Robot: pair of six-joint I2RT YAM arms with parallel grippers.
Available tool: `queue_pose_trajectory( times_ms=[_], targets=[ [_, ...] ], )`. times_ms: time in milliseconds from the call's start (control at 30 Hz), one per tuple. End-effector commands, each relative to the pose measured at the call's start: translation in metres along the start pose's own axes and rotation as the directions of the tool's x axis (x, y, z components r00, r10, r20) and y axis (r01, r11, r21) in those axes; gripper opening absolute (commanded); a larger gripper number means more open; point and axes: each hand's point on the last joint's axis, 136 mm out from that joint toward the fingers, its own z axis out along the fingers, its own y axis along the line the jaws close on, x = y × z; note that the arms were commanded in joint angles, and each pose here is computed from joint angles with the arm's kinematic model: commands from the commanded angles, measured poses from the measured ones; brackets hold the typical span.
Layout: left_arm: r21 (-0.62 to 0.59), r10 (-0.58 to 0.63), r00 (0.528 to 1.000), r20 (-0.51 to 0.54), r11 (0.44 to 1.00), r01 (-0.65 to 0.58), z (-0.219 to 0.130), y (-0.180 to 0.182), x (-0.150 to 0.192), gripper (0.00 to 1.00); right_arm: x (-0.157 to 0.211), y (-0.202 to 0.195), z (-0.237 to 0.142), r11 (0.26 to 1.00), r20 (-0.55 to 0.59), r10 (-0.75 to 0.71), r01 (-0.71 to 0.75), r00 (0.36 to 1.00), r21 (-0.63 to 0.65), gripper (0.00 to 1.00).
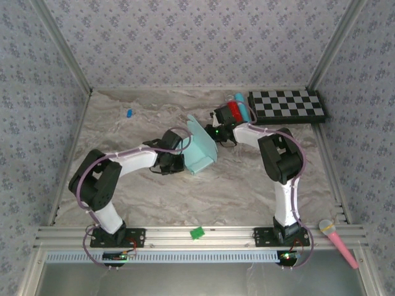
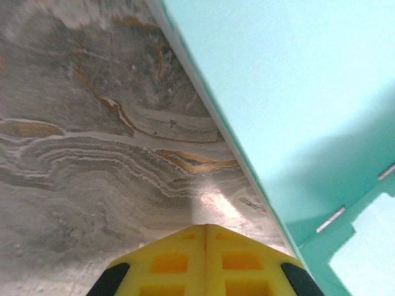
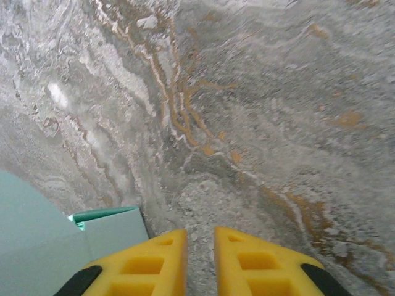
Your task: Fold the paper box
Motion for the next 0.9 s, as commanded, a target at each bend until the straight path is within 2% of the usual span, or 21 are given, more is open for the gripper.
queue_pose_trajectory(
  times_ms=[0,200,400,667,867],
  targets=[
    [-0.014,0.005,0.996,0.086,1.0,-0.004,-0.031,-0.002,-0.018,0.1,-0.008,-0.018,-0.016,0.999,0.001,0.005,-0.005,1.0,0.054,0.22],
    [-0.078,0.021,0.987,0.162,0.997,-0.009,-0.06,0.019,-0.05,0.3,-0.012,-0.048,-0.055,0.988,0.049,0.026,-0.033,0.998,0.151,0.25],
    [-0.111,0.022,0.982,0.187,0.994,-0.002,-0.062,0.039,-0.099,0.38,0.025,-0.064,-0.09,0.978,0.052,0.035,-0.045,0.998,0.204,0.25],
    [-0.093,0.021,0.992,0.122,0.996,-0.01,-0.022,0.048,-0.15,0.38,0.087,-0.067,-0.126,0.978,0.021,0.026,-0.029,0.999,0.205,0.25],
    [0.015,0.046,0.998,0.041,0.999,-0.046,0.005,0.031,-0.148,0.27,0.127,-0.054,-0.131,0.98,-0.03,0.006,0.0,1.0,0.201,0.23]
  ],
)
